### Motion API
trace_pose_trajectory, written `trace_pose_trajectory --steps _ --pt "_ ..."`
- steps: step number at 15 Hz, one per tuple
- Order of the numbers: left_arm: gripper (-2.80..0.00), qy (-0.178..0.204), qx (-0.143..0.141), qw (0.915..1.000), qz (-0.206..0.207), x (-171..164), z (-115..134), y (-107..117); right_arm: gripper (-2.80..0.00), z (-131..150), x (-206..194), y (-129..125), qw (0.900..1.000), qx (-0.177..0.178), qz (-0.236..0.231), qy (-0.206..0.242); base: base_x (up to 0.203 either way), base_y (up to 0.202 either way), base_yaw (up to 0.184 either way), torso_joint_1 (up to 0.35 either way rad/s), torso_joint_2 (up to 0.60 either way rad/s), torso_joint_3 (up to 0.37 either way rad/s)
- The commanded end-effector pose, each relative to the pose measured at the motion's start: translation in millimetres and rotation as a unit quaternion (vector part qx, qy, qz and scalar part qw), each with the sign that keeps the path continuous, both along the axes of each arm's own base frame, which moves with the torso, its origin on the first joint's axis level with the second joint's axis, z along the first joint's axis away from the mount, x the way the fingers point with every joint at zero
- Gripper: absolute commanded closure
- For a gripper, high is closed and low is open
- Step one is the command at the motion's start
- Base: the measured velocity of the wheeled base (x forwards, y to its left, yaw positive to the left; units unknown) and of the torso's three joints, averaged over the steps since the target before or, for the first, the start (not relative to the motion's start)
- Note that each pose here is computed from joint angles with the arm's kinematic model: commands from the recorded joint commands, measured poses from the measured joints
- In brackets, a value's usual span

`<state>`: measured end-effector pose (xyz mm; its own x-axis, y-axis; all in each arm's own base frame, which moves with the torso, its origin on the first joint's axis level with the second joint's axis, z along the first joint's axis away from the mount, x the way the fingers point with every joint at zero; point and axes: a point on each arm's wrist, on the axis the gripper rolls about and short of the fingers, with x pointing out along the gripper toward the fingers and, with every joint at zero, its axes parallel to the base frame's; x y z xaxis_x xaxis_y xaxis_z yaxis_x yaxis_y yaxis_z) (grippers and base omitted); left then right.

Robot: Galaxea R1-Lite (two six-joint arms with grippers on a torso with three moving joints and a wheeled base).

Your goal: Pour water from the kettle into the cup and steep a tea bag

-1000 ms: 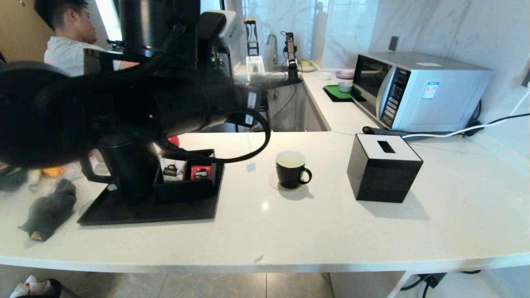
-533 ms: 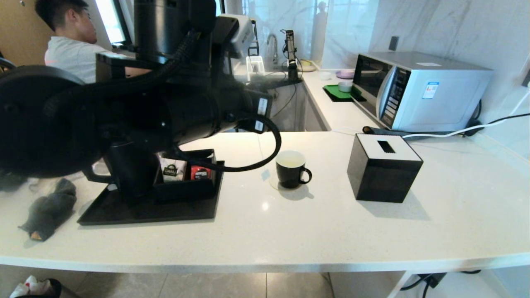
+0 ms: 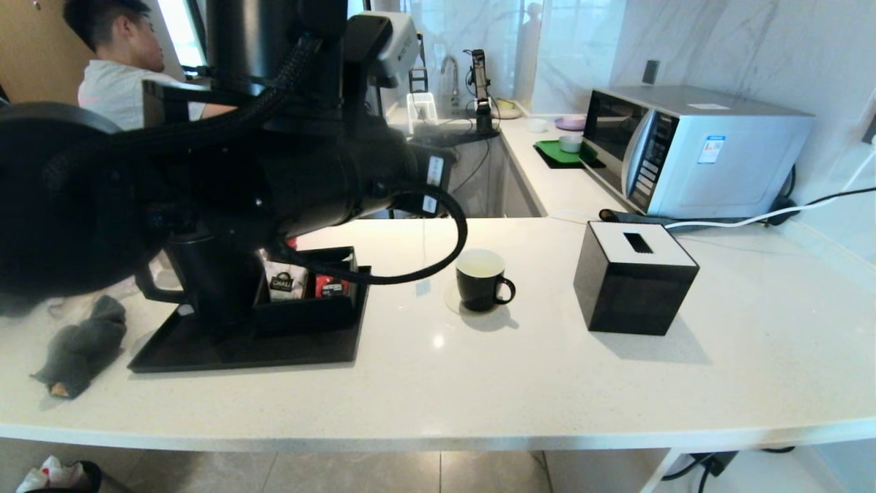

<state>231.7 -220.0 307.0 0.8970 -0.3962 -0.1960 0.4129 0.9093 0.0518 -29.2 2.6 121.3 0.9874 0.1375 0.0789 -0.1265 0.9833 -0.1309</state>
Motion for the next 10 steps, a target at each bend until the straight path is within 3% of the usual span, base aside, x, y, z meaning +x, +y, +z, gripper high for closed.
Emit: trace_pose_trajectory --steps 1,6,10 --pt "0.00 0.002 0.001 1.0000 0.000 0.8 -1.7 -1.2 0.00 20.6 17.3 1.1 0.999 -0.005 0.033 0.040 0.000 0.000 0.000 0.000 0.00 0.000" --pt "0.00 0.008 0.005 1.0000 -0.001 4.2 -6.5 -4.7 0.00 60.2 90.6 8.4 0.991 -0.022 0.105 0.080 0.000 0.000 0.000 0.000 0.00 0.000" --pt "0.00 0.012 0.009 0.9999 -0.001 6.4 -10.1 -6.9 0.00 79.7 171.5 20.4 0.979 -0.037 0.189 0.064 0.000 0.000 0.000 0.000 0.00 0.000"
